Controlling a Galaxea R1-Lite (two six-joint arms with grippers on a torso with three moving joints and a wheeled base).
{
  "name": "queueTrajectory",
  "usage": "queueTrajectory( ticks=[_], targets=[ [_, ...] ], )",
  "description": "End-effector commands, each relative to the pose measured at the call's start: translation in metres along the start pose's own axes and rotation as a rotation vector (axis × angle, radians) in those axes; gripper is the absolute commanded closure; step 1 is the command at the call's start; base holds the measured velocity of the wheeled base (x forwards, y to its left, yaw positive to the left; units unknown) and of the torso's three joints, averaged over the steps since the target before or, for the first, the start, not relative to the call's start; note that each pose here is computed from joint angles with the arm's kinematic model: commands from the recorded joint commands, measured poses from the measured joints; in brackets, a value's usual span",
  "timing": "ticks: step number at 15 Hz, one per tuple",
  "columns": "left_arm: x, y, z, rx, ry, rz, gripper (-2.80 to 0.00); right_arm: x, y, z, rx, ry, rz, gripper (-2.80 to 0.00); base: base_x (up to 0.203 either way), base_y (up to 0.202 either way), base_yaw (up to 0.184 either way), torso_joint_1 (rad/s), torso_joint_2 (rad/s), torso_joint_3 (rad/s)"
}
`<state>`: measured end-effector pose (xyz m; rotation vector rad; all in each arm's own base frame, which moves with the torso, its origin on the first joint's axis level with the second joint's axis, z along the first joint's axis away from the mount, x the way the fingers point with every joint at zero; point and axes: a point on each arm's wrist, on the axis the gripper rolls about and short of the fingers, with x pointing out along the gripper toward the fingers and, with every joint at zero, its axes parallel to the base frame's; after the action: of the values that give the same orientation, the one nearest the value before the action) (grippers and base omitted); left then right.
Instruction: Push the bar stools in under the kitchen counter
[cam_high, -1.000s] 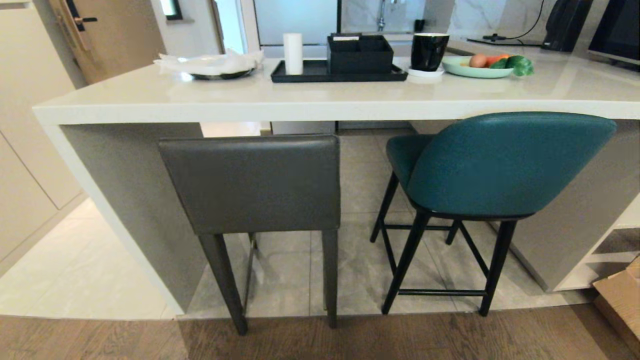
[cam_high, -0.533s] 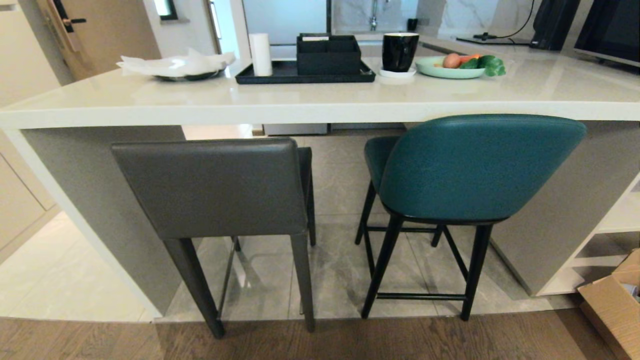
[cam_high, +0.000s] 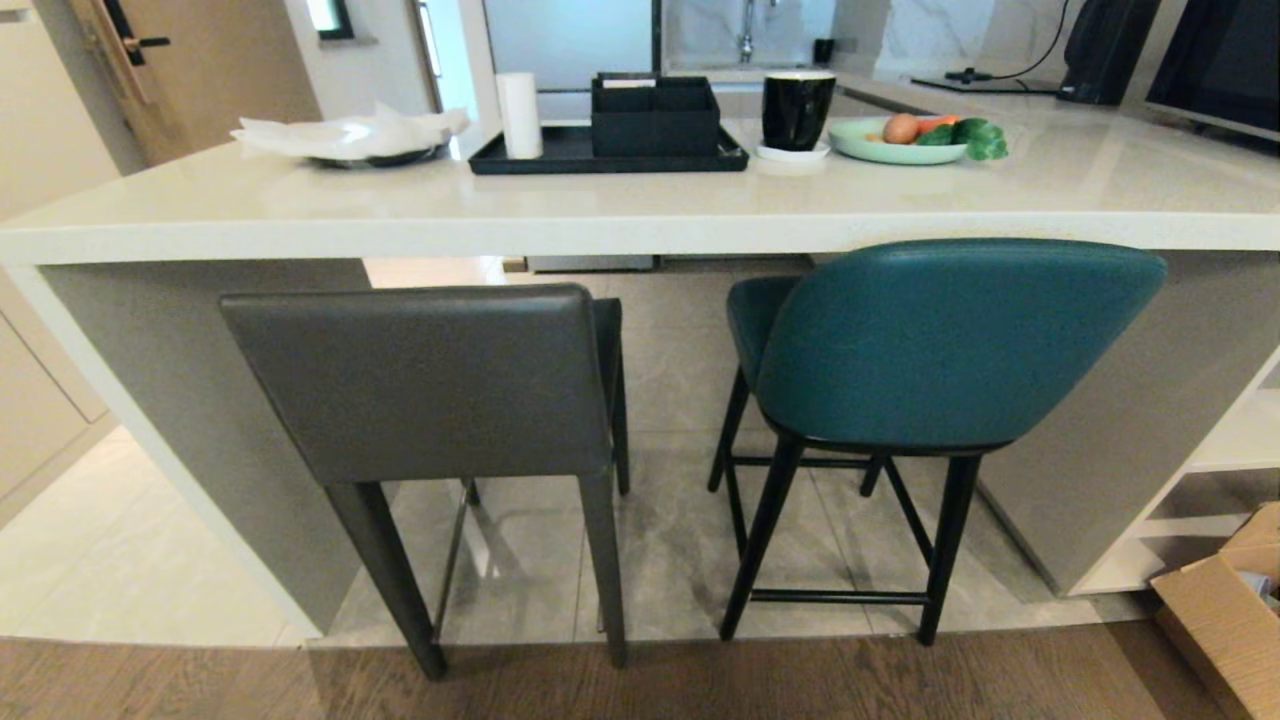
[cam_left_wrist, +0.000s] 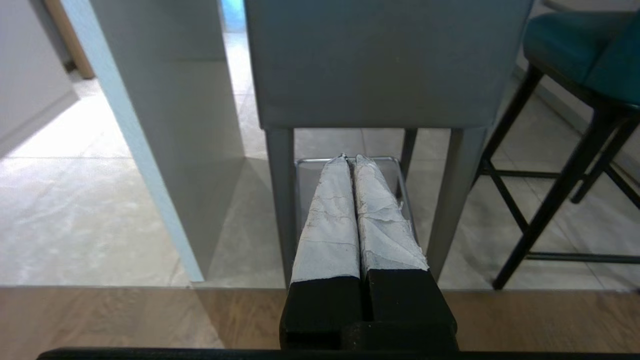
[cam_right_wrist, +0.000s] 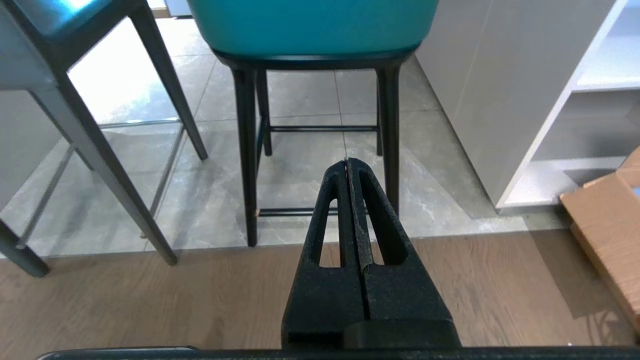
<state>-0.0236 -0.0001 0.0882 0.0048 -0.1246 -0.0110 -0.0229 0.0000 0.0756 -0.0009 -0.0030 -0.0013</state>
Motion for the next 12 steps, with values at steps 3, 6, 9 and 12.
queueTrajectory(
  ticks=[3, 6, 9, 12],
  targets=[
    [0.0020, 0.0000, -0.0113, 0.000, 0.040, -0.001, 0.00, 0.0002, 0.0000, -0.0004, -0.001, 0.003, 0.000, 0.00, 0.000, 0.000, 0.000, 0.138, -0.38, -0.256],
    [0.0020, 0.0000, -0.0113, 0.000, 0.040, -0.001, 0.00, 0.0002, 0.0000, -0.0004, -0.001, 0.003, 0.000, 0.00, 0.000, 0.000, 0.000, 0.167, -0.45, -0.281],
    [0.0020, 0.0000, -0.0113, 0.000, 0.040, -0.001, 0.00, 0.0002, 0.0000, -0.0004, 0.001, 0.003, 0.000, 0.00, 0.000, 0.000, 0.000, 0.064, -0.16, -0.097],
    [0.0020, 0.0000, -0.0113, 0.000, 0.040, -0.001, 0.00, 0.0002, 0.0000, -0.0004, 0.001, 0.003, 0.000, 0.00, 0.000, 0.000, 0.000, 0.014, -0.03, -0.013]
  ],
)
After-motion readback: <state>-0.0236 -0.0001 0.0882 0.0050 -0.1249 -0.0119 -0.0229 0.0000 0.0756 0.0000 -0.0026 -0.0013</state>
